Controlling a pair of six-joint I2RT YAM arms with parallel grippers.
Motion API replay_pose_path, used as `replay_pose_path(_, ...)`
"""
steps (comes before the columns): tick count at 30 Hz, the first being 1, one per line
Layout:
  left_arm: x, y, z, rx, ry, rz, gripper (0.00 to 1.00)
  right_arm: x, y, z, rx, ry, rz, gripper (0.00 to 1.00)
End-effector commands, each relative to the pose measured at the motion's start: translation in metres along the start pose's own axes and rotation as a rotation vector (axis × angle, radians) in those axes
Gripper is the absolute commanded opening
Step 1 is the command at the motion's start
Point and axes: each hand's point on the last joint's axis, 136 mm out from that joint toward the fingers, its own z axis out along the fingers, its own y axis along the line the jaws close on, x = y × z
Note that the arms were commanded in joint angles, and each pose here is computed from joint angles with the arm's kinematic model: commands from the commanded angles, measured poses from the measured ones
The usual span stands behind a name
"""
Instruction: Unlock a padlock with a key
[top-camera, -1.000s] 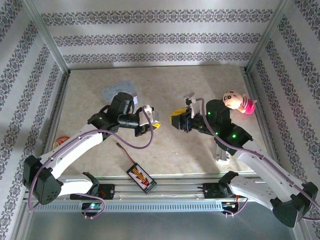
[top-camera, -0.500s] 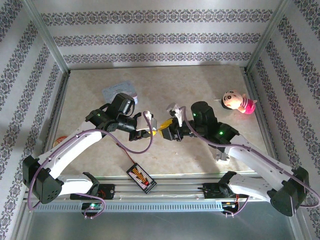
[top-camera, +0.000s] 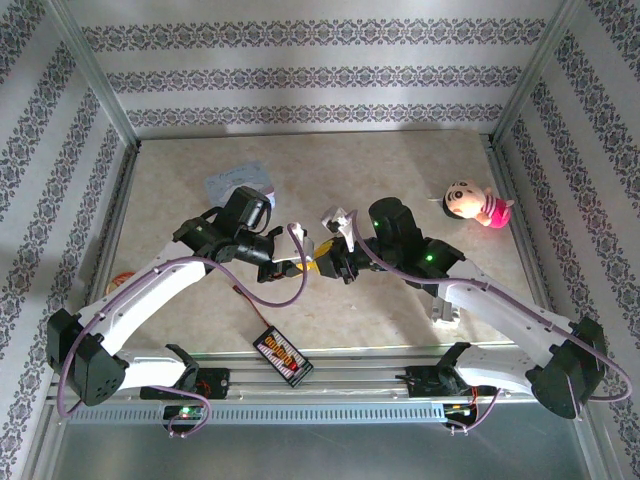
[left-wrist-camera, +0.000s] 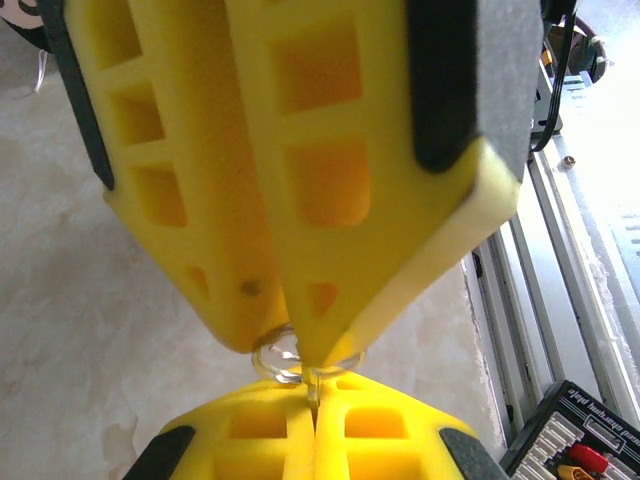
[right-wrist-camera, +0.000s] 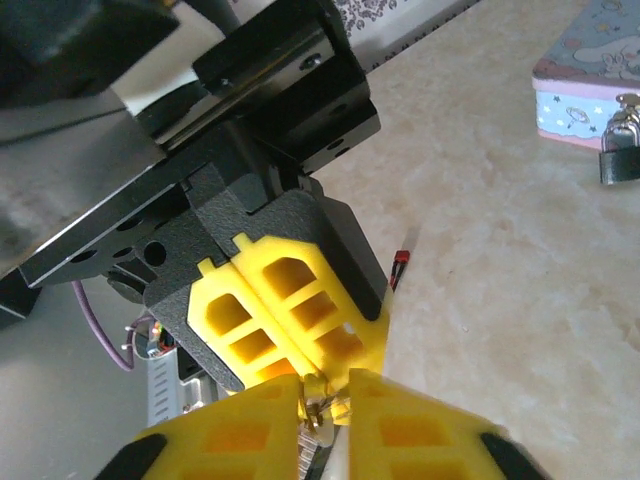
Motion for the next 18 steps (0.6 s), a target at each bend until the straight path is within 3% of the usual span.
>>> replay_pose_path(1,-0.01,-0.005,-0.002,0.022,-0.034,0.036,0.0,-0.011,0.005,0.0,-0.008,-0.025,-0.047,0.08)
replay_pose_path(3,-0.009,-0.004,-0.003,0.011,-0.032,0.036,0.0,-0.01,0.003,-0.001,0.004,-0.028,-0.052,0.0)
replay_pose_path(8,-0.014,0.001,-0.007,-0.044,-0.054,0.041,0.0,-0.007,-0.002,-0.005,0.044,-0.044,-0.06,0.0)
replay_pose_path(9,-0.016,0.004,-0.009,-0.07,-0.069,0.035,0.15,-0.007,-0.005,-0.006,0.066,-0.054,-0.058,0.0)
replay_pose_path(10,-0.018,0.008,-0.01,-0.099,-0.087,0.029,0.23,-0.007,-0.009,-0.007,0.087,-0.066,-0.057,0.0)
replay_pose_path(12,-0.024,0.013,-0.016,-0.162,-0.141,0.017,0.27,-0.009,-0.019,-0.012,0.138,-0.104,-0.04,0.0)
replay_pose_path(14,-0.032,0.016,-0.024,-0.21,-0.205,0.004,0.46,-0.012,-0.025,-0.017,0.158,-0.154,-0.02,0.0)
replay_pose_path(18,-0.046,0.024,-0.043,-0.322,-0.341,-0.031,0.62,-0.019,-0.035,-0.031,0.199,-0.249,0.023,0.0)
